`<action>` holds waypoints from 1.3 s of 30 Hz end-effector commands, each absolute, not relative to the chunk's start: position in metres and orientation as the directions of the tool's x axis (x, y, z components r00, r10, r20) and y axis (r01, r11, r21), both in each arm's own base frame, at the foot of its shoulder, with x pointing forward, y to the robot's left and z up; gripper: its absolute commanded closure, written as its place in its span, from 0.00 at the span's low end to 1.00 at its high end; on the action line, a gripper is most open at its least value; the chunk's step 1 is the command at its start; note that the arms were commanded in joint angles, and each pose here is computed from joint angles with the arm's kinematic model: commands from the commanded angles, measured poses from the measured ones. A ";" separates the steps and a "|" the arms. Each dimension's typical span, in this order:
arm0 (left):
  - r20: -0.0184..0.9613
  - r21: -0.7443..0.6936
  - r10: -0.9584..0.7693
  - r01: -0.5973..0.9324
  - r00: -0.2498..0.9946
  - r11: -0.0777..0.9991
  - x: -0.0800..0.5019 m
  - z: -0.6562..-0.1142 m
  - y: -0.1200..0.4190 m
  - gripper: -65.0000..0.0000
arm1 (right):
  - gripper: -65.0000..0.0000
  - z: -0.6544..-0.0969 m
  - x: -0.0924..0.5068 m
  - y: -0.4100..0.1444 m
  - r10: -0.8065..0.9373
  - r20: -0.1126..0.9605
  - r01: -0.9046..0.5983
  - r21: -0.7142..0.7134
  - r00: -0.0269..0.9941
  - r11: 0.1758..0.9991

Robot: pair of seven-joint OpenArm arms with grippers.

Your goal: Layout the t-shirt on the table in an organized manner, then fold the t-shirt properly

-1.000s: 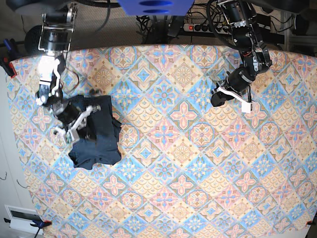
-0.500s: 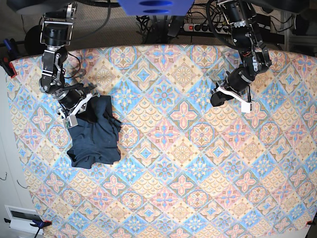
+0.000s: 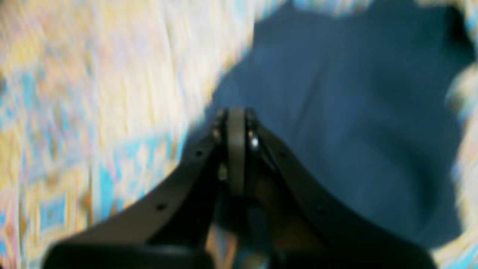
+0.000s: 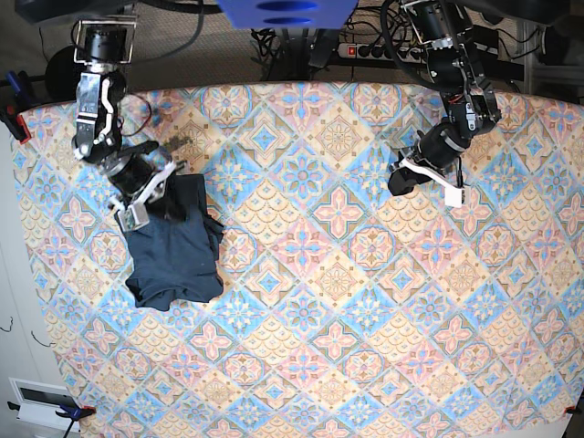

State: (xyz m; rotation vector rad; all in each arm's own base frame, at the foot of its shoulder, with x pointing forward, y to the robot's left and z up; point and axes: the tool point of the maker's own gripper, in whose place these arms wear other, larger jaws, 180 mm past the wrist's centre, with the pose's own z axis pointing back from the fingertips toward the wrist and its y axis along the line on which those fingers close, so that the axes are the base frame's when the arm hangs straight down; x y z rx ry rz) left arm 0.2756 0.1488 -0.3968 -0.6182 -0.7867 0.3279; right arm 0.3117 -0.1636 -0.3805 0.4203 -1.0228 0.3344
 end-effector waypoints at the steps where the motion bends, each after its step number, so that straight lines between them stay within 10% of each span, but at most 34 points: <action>1: 0.589 -0.632 0.494 -0.018 0.639 0.775 0.284 -0.384 0.150 1.00 | 1.00 -0.360 0.323 -0.166 0.048 0.907 -0.464 0.168 0.418 0.870; 11: 0.601 -0.627 0.490 -0.008 0.632 0.779 0.285 -0.379 0.150 1.00 | 1.00 -0.414 0.297 -0.154 0.041 0.829 -0.453 0.262 0.558 0.852; 23: 0.673 -0.568 0.433 0.043 0.600 0.822 0.272 -0.352 0.154 1.00 | 1.00 -0.313 0.301 -0.189 0.091 0.945 -0.435 0.058 0.314 0.899; 39: 0.683 -0.323 0.281 -0.066 0.674 0.944 0.163 -0.338 0.224 1.00 | 1.00 -0.348 0.171 -0.272 0.198 0.767 -0.266 -0.036 0.611 0.963</action>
